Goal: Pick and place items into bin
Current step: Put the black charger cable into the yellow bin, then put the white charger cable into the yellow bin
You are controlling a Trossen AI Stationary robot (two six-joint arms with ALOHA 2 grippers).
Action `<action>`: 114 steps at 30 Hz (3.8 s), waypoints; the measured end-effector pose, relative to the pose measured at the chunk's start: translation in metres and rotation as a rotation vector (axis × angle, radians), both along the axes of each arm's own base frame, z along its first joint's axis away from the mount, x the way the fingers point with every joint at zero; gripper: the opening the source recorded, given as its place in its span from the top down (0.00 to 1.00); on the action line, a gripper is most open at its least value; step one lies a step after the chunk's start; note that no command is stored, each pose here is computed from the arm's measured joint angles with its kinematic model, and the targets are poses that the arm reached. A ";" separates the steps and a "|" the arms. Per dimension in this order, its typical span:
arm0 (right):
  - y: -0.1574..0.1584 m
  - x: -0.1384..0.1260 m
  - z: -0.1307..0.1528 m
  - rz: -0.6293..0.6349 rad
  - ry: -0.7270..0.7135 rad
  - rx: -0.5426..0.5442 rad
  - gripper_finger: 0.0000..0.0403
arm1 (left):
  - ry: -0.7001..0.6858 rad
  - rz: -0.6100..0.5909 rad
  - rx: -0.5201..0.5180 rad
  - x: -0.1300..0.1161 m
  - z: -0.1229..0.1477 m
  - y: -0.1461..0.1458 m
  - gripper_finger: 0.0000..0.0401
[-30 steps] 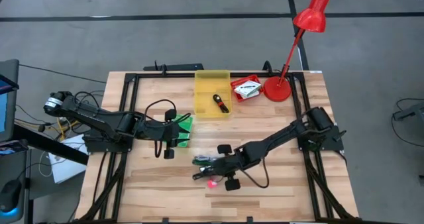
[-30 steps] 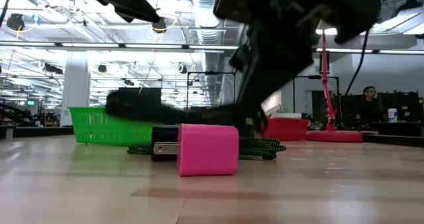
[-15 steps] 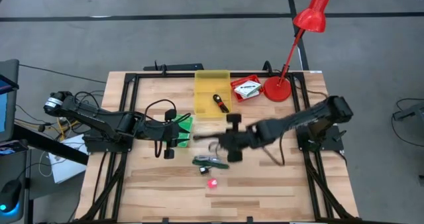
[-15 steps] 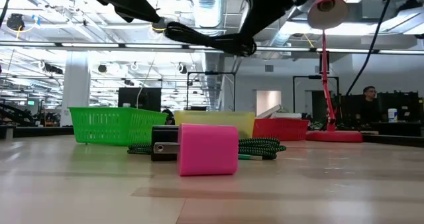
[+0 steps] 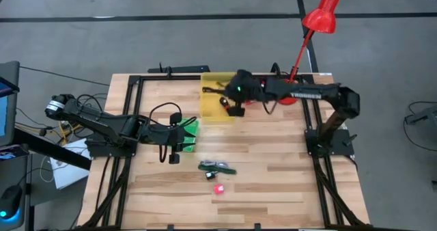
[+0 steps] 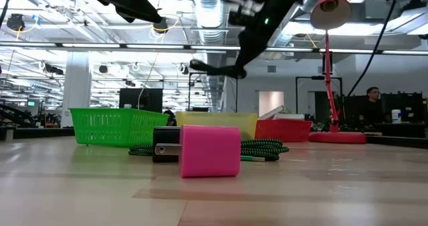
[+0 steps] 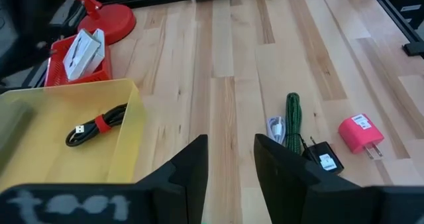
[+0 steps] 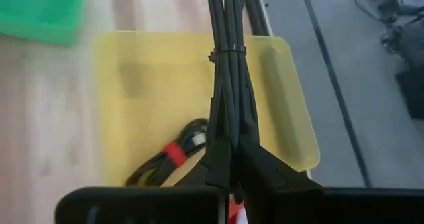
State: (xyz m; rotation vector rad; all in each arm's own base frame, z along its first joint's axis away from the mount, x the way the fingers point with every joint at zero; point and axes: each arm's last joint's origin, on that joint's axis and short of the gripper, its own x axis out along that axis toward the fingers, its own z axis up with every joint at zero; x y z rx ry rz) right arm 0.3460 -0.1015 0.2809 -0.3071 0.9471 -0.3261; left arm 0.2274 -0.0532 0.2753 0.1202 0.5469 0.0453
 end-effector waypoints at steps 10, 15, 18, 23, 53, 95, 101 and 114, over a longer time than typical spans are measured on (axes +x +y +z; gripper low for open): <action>-0.058 0.001 -0.034 -0.071 0.017 0.108 0.88 | -0.001 0.004 -0.006 0.000 0.000 0.000 0.72; -0.056 0.004 -0.039 -0.041 0.033 0.094 0.85 | 0.000 -0.002 0.002 0.000 0.000 0.000 0.72; -0.049 0.007 -0.038 -0.013 0.039 0.087 0.84 | -0.001 0.003 -0.006 0.000 0.000 0.000 0.72; -0.026 0.012 -0.037 0.036 0.052 0.138 0.81 | 0.000 -0.002 0.002 0.000 0.000 0.000 0.72; 0.131 0.025 -0.089 0.357 -0.027 0.411 0.57 | -0.001 -0.001 0.002 0.000 0.000 0.000 0.72; 0.172 0.040 -0.167 0.325 0.037 0.527 0.63 | -0.002 0.004 -0.006 0.000 0.000 0.000 0.72; 0.166 0.038 -0.161 0.276 0.032 0.485 0.80 | -0.001 -0.001 0.000 0.000 0.000 0.000 0.72; 0.113 0.025 -0.085 0.107 -0.146 0.210 0.84 | -0.001 0.000 -0.001 0.000 0.000 0.000 0.72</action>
